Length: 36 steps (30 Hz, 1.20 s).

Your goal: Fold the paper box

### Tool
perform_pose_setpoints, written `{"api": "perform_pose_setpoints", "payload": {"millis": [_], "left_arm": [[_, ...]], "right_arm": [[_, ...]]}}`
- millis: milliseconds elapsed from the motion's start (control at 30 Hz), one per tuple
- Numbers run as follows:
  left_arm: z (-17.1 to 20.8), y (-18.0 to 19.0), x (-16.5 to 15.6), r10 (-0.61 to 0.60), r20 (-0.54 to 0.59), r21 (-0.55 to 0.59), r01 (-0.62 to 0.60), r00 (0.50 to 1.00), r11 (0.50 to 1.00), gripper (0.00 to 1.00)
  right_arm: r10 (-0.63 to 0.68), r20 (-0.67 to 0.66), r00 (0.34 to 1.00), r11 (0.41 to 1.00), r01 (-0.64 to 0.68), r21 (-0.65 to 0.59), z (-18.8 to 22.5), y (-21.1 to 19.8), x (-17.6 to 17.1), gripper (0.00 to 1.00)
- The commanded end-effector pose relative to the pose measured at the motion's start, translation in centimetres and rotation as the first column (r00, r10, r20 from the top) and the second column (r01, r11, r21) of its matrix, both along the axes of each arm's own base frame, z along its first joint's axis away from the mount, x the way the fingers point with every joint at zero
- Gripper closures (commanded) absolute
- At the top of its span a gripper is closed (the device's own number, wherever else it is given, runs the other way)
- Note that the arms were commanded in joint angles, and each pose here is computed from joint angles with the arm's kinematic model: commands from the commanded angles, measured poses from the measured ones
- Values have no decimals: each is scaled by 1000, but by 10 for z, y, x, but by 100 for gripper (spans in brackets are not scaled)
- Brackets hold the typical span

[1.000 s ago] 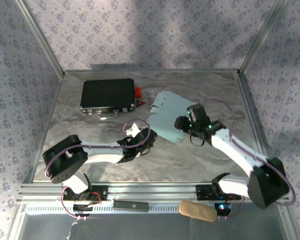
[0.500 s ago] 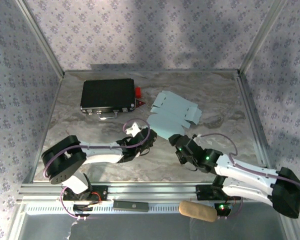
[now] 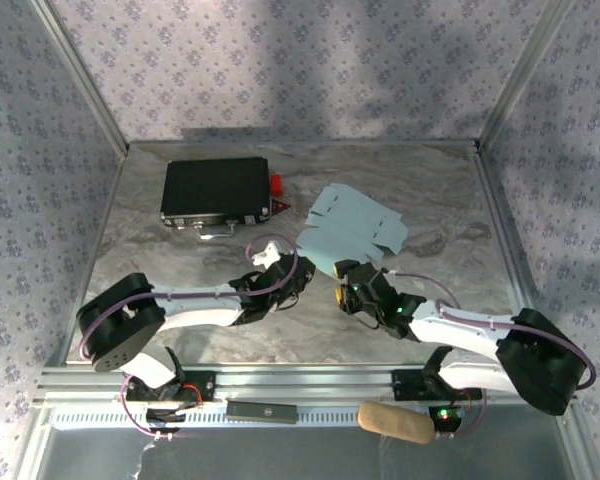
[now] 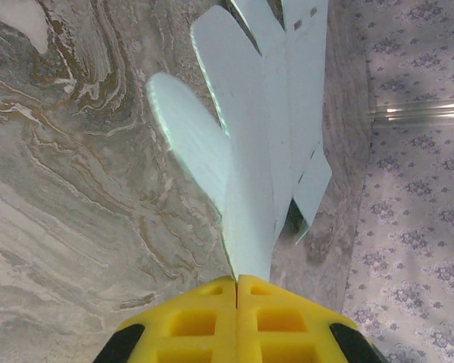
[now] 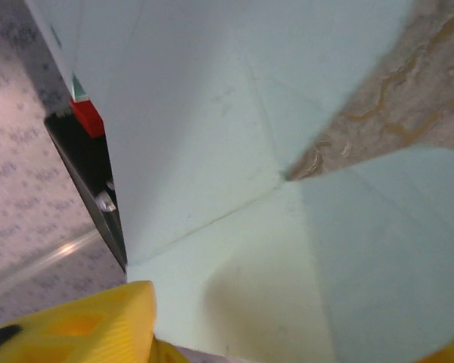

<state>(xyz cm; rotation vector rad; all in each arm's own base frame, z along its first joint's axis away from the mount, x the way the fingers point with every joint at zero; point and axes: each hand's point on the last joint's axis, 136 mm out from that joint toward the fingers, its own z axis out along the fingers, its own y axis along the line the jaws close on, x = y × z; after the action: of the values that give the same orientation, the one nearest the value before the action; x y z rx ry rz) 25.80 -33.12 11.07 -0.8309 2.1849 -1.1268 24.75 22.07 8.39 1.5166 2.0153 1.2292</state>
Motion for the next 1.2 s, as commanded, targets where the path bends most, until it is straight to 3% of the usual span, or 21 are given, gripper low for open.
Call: {"api": "perform_pose_setpoints", "payload": {"millis": [0,100,167,267,400,733,867,1167], "left_arm": [[17,3,-1,-11,44,-22,12,999,1000,100],[25,4,-3,-30,64,-3,30,998,1000,100],[31,4,-6,-55,74,28,54,996,998,98],[35,4,-14,-86,66,60,82,994,995,58],[39,-3,-24,-102,73,74,97,992,993,35],[23,-27,-15,-104,18,47,104,994,994,35],[12,-17,-20,-57,-20,45,57,998,997,34],[31,7,-35,66,-26,3,-66,997,998,31]], "right_arm": [[-75,5,997,997,75,29,6,-4,10,72],[-95,-11,995,995,95,36,4,-7,9,96],[-101,-17,995,994,101,41,7,-7,9,100],[-106,-5,994,993,106,47,16,-6,10,100],[-109,0,994,993,109,44,23,-7,9,100],[-106,20,994,993,105,62,35,-2,3,100],[-115,35,993,992,113,61,41,-6,1,100],[-139,56,989,988,134,82,44,-11,2,100]]}}
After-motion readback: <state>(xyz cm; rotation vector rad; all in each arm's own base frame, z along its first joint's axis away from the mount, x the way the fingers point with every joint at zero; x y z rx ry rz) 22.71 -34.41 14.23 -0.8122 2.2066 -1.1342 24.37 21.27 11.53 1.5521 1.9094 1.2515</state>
